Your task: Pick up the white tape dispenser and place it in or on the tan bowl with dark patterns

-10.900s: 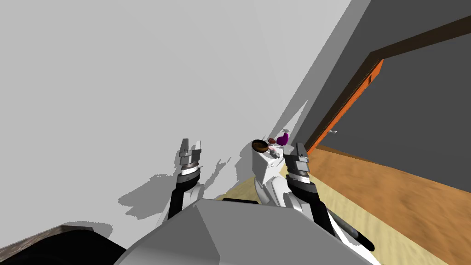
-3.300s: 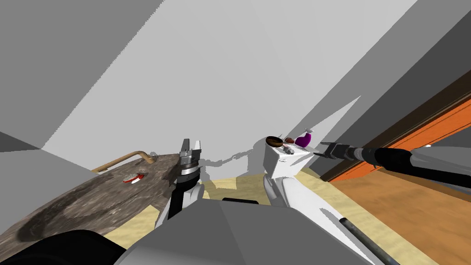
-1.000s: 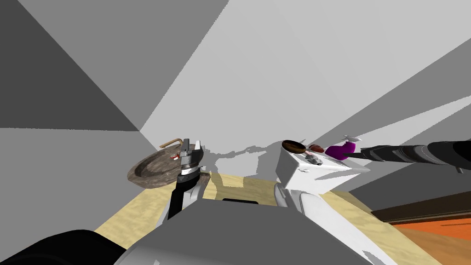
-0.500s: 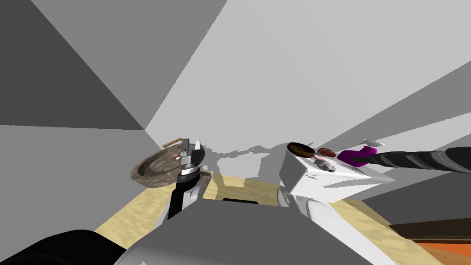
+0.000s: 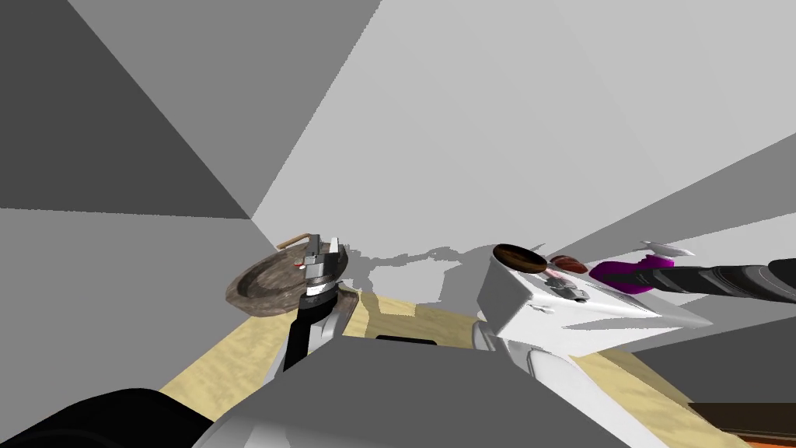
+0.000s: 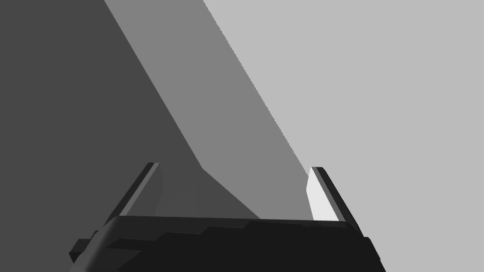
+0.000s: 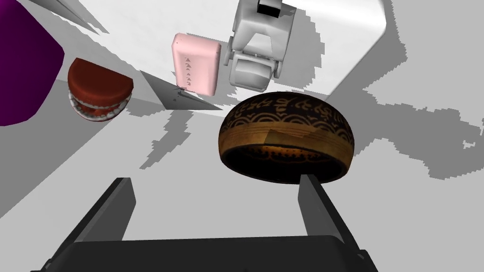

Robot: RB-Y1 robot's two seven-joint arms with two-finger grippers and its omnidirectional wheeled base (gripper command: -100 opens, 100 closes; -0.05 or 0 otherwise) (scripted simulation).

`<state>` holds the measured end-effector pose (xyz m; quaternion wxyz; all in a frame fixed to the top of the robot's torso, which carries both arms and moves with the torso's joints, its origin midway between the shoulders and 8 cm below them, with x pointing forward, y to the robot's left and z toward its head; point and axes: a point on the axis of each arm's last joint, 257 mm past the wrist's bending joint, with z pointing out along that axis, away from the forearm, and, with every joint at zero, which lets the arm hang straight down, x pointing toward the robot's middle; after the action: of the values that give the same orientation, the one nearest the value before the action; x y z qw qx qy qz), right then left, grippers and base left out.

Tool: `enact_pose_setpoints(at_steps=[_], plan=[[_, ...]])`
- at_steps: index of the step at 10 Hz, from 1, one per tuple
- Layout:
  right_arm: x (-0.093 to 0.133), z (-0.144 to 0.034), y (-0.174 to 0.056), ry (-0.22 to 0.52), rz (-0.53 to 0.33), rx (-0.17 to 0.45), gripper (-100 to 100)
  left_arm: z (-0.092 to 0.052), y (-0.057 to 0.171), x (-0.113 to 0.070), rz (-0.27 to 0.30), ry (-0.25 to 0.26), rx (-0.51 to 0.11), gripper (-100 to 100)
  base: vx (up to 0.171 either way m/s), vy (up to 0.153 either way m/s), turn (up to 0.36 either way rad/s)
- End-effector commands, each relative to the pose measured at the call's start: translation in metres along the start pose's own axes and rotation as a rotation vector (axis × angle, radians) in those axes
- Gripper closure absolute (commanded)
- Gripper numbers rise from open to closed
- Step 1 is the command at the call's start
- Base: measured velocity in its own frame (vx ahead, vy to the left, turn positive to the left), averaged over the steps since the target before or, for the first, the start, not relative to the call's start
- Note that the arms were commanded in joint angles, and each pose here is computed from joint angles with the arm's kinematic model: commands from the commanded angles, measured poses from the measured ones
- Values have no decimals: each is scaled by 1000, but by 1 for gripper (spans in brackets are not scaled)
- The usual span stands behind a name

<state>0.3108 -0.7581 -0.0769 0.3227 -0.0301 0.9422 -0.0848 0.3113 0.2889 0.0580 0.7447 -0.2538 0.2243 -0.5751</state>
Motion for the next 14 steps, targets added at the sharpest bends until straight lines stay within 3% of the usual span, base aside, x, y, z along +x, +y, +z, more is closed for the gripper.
enact_pose_setpoints(at_steps=[1,3,6,8,12,13,14], plan=[[19,1,-1,36,39,-3,-100,0,0,0,0,0,0,0,62,14,90],[19,1,-1,36,39,-3,-100,0,0,0,0,0,0,0,38,4,18],[70,12,4,132,125,-18,-100,0,0,0,0,0,0,0,83,-7,95],[70,12,4,132,125,-18,-100,0,0,0,0,0,0,0,57,-8,8],[135,32,23,252,196,-57,-100,0,0,0,0,0,0,0,71,-27,50],[135,32,23,252,196,-57,-100,0,0,0,0,0,0,0,48,-29,10],[157,40,33,291,211,-78,-100,0,0,0,0,0,0,0,28,-35,9]])
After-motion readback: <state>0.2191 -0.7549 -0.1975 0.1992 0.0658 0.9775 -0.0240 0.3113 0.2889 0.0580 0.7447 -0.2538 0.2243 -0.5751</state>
